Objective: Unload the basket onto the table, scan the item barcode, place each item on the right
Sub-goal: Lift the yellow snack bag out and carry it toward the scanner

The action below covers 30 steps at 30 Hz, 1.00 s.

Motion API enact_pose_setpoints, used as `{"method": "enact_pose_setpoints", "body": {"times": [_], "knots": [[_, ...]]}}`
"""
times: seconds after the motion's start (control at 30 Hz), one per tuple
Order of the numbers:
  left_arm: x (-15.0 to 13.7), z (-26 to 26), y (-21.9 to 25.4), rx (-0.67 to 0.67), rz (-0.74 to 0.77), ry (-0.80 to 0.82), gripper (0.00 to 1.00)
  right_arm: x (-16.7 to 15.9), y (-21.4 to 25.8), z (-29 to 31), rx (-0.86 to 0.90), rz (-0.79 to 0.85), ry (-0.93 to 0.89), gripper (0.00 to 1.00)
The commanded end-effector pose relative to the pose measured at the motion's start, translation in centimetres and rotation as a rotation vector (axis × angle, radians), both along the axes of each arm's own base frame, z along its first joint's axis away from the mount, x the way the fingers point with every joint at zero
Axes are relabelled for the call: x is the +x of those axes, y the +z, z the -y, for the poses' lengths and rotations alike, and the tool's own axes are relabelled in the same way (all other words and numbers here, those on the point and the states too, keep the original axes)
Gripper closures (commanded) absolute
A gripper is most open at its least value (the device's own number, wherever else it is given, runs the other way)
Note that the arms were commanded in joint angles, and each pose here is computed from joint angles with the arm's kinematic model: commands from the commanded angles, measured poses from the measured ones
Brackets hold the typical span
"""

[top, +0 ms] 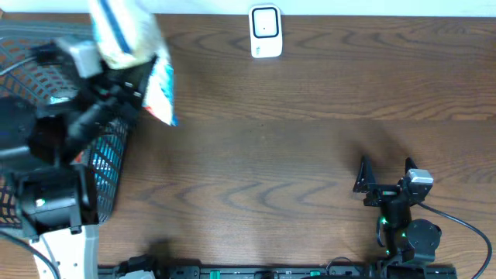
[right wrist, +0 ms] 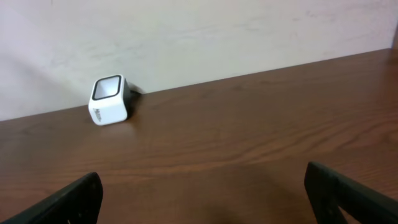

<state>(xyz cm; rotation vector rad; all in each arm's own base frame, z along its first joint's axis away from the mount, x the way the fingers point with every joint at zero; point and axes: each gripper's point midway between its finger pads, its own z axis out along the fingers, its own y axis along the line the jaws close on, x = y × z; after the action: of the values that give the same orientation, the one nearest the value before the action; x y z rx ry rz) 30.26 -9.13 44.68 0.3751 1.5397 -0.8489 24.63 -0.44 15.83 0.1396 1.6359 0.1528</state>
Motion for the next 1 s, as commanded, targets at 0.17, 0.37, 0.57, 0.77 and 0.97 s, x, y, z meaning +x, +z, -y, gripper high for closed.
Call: {"method": "enact_pose_setpoints", "body": {"times": [0.17,0.37,0.57,0.77,0.97], "knots": [[-0.7,6.9,-4.2,0.102,-0.06,-0.269,0.93,0.0,0.0,-0.1,-0.007,0.0,0.002,0.01],[1.3,9.6,-11.5,0.152,-0.323,-0.308,0.93,0.0,0.0,-0.1,-0.007,0.0,0.002,0.01],[3.6,10.2,-21.5,0.363,-0.61,-0.113,0.93,0.0,0.0,-0.1,-0.007,0.0,0.002,0.01],[4.4,10.2,-28.8,0.667,-0.704,0.095,0.93,0.0,0.0,-0.1,-0.007,0.0,0.002,0.01],[3.5,12.7,-33.3,0.926,-0.644,0.074,0.93,0.0,0.0,-0.1,-0.008,0.0,0.002,0.01]]}}
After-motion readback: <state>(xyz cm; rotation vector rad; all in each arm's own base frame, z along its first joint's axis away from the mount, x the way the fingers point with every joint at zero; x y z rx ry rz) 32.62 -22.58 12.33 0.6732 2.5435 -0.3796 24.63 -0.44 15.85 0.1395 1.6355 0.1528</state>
